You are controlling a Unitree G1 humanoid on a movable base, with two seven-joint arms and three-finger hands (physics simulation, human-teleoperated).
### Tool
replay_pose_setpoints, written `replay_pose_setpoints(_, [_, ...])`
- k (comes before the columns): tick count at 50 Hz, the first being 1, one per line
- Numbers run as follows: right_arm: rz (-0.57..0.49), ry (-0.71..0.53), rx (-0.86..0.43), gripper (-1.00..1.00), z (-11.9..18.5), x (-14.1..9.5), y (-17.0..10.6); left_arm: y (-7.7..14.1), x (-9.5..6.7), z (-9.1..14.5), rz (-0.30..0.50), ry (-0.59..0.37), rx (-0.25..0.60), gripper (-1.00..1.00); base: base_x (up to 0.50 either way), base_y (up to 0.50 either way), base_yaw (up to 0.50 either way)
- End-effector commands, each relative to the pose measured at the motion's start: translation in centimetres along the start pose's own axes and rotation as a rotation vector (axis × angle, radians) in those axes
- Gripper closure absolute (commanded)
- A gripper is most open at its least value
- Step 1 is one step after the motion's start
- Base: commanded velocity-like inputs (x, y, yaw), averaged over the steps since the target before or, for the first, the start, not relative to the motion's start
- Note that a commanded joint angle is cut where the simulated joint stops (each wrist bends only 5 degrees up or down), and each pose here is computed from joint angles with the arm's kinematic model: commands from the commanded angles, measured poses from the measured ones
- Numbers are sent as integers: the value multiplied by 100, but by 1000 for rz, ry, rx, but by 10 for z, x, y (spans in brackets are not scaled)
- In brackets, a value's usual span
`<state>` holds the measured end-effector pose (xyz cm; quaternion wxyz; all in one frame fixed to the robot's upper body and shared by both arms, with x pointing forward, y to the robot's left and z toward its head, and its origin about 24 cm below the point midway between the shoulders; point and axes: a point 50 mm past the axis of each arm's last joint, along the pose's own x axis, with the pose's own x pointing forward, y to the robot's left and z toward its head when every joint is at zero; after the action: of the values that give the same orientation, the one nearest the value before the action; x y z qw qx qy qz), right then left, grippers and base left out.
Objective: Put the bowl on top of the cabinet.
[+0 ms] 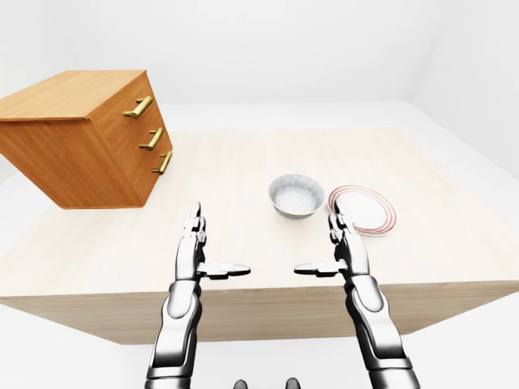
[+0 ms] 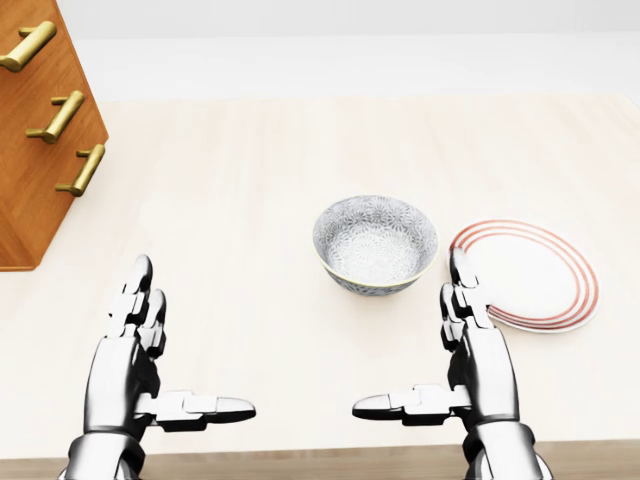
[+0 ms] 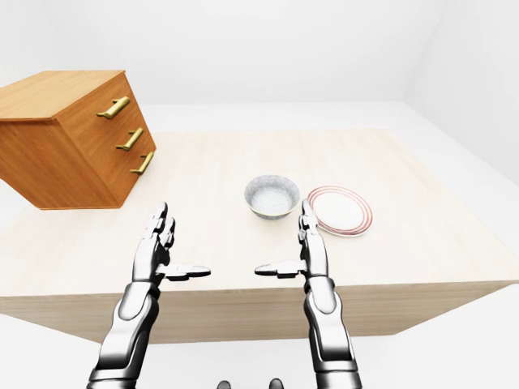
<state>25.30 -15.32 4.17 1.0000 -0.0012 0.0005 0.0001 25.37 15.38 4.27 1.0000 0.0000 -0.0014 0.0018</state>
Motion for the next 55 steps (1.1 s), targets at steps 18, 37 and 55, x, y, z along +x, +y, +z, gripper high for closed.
replay_pose_setpoints(18, [15, -13, -25, -100, 6, -5, -2, 26, -5, 19, 76, -109, -64, -100, 0, 0, 0])
replay_pose_setpoints(37, [-209, -716, -108, -100, 166, -91, -54, 117, -53, 132, 413, -546, -87, -100, 0, 0, 0])
replay_pose_setpoints(55, [-287, -872, -114, -100, 191, -126, -72, 151, -93, 168, 653, -744, -189, -100, 0, 0, 0])
